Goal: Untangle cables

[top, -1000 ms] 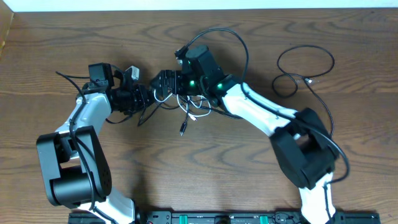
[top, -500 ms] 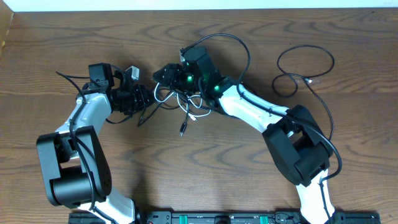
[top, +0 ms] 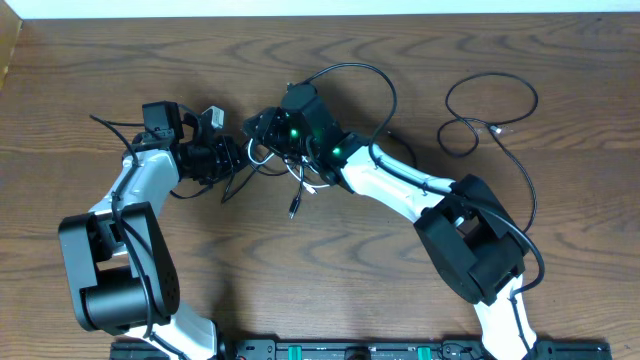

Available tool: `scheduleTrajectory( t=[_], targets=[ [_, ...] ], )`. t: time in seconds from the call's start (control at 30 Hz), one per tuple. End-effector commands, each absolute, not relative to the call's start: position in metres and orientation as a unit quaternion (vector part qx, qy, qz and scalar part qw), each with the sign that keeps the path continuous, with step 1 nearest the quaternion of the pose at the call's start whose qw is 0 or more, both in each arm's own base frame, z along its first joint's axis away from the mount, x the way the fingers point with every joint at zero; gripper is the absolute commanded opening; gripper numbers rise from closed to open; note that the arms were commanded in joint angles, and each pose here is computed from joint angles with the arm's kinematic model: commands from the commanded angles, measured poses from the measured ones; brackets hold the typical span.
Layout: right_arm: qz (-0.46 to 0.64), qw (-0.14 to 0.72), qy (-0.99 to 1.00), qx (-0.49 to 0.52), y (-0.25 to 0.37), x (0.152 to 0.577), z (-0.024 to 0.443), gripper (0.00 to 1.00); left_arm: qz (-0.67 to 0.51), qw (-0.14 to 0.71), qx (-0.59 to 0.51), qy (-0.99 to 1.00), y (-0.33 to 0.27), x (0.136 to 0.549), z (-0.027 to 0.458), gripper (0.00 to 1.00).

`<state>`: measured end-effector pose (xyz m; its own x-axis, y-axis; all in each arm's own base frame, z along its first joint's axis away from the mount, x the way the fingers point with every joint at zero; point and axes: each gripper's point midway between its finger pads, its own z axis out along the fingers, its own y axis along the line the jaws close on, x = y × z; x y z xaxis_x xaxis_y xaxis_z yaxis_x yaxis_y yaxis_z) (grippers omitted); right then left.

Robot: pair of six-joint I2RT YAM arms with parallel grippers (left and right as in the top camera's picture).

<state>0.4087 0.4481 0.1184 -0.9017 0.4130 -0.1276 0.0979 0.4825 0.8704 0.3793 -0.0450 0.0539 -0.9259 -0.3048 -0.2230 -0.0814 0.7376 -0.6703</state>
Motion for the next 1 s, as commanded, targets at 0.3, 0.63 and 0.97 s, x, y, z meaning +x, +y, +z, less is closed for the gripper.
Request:
scheduleTrajectory(
  t=[0.3, 0.63, 0.97],
  targets=[
    [0.500, 0.168, 0.835, 0.159, 0.464, 0.410, 0.106, 0.36, -0.344, 0.158, -0.111, 0.919, -0.042, 0.380, 0.050, 0.08],
    [0.479, 0.195, 0.846, 0.127, 0.466, 0.406, 0.101, 0.21, -0.344, 0.158, -0.111, 0.919, -0.042, 0.380, 0.050, 0.08],
    [0.495, 0.203, 0.845, -0.012, 0.470, 0.394, 0.113, 0.01, -0.344, 0.158, -0.111, 0.919, -0.042, 0.380, 0.050, 0.08]
  ],
)
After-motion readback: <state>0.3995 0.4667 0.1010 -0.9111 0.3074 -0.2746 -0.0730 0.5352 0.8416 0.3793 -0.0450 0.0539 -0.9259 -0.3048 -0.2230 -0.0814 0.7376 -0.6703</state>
